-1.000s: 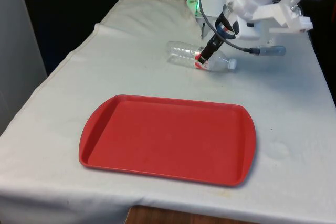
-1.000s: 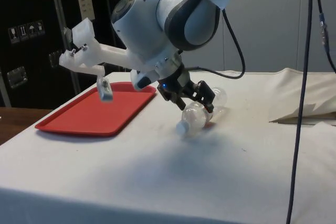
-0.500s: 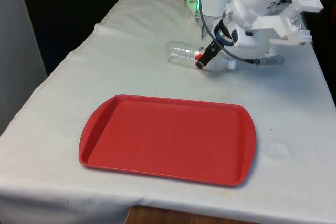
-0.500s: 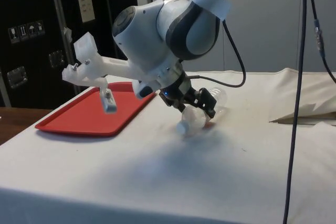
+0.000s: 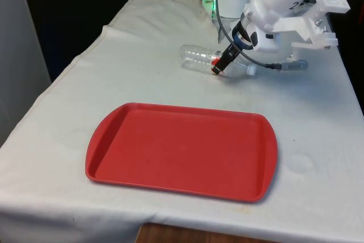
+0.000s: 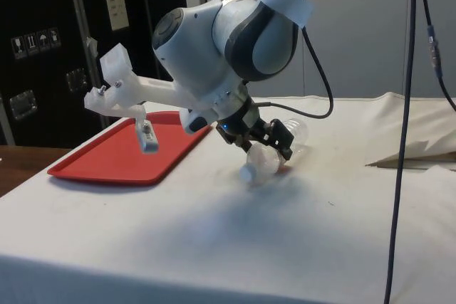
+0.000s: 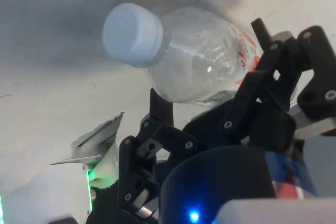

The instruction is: Place the bottle upright on the tray.

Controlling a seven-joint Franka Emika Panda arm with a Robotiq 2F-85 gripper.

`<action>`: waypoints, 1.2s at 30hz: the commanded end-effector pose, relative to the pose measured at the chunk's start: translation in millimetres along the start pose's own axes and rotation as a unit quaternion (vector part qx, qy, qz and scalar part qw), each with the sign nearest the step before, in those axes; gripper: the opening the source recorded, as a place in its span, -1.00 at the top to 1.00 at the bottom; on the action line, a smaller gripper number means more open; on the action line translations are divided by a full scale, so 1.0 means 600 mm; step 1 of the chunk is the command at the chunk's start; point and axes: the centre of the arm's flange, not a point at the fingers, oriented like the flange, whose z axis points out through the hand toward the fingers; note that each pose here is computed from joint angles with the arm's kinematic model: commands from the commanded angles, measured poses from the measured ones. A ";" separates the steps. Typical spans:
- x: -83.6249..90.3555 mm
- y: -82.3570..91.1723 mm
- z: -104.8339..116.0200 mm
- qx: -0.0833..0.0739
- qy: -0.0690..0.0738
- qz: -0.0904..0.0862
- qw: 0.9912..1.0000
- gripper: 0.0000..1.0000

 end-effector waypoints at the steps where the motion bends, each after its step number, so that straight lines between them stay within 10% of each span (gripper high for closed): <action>1: 0.000 0.000 -0.001 0.000 0.000 0.001 1.000 -1.00; 26: -0.001 0.000 0.001 0.001 0.000 0.000 1.000 -0.97; 36: -0.001 0.000 0.000 0.000 -0.001 0.000 1.000 -0.04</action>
